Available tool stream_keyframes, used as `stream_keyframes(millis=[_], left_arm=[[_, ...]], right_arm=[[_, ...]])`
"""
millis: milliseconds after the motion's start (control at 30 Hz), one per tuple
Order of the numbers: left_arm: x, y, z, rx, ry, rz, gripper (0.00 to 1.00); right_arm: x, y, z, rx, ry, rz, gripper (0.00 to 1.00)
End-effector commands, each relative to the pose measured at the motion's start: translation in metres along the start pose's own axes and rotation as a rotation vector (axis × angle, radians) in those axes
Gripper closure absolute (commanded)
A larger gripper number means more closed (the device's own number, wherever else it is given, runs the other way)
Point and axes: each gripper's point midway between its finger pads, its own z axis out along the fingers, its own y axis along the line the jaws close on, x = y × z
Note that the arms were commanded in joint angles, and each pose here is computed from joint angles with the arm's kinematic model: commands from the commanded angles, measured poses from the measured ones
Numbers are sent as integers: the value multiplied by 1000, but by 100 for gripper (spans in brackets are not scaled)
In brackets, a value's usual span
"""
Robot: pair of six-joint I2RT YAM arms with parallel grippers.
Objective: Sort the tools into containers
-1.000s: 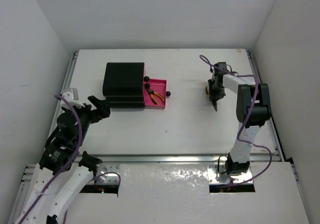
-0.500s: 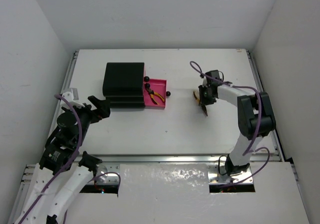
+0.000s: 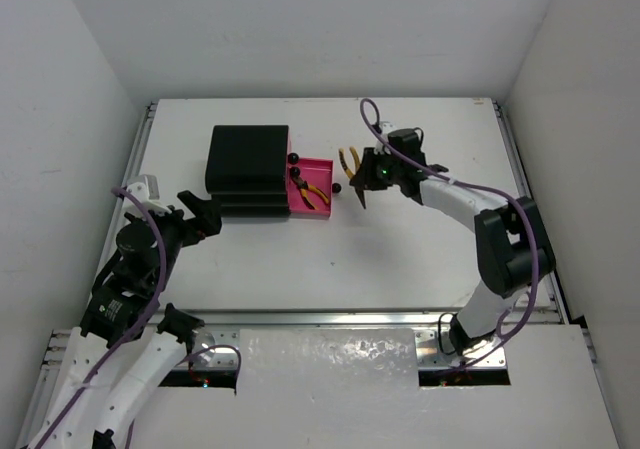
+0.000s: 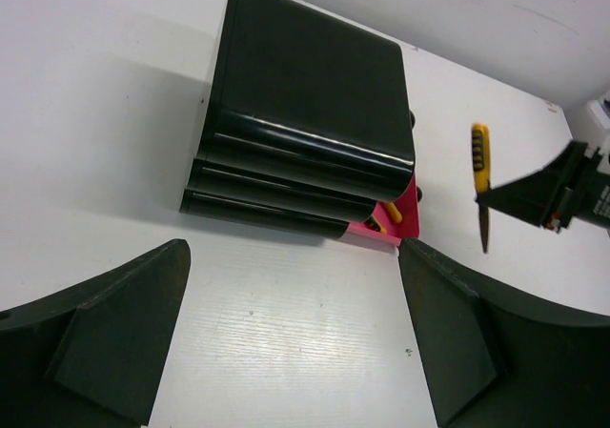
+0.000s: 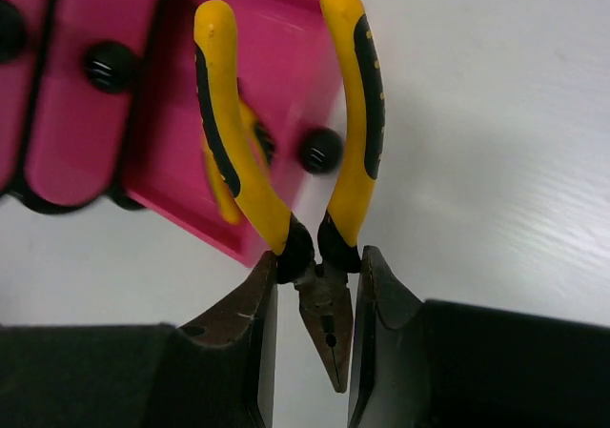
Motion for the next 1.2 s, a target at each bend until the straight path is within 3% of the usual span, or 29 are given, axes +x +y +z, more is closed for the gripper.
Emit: stream_keyframes(millis=[0,167,433,1167], left_arm=[[-9,-6,1,19,-32,-5,11],[-9,-6,1,18,-33,-5,11],[-9,-6,1,20,-35,-5,11],[-10,-6,0,23,-40,-7,11]], right_arm=[[-63,66,14,-165,-183,-54,100],[-78,85,48,-126,-223,-32,100],[-65,94,93,-67,-159,-100,100],[-3,79,84,-16,-3,-253,100]])
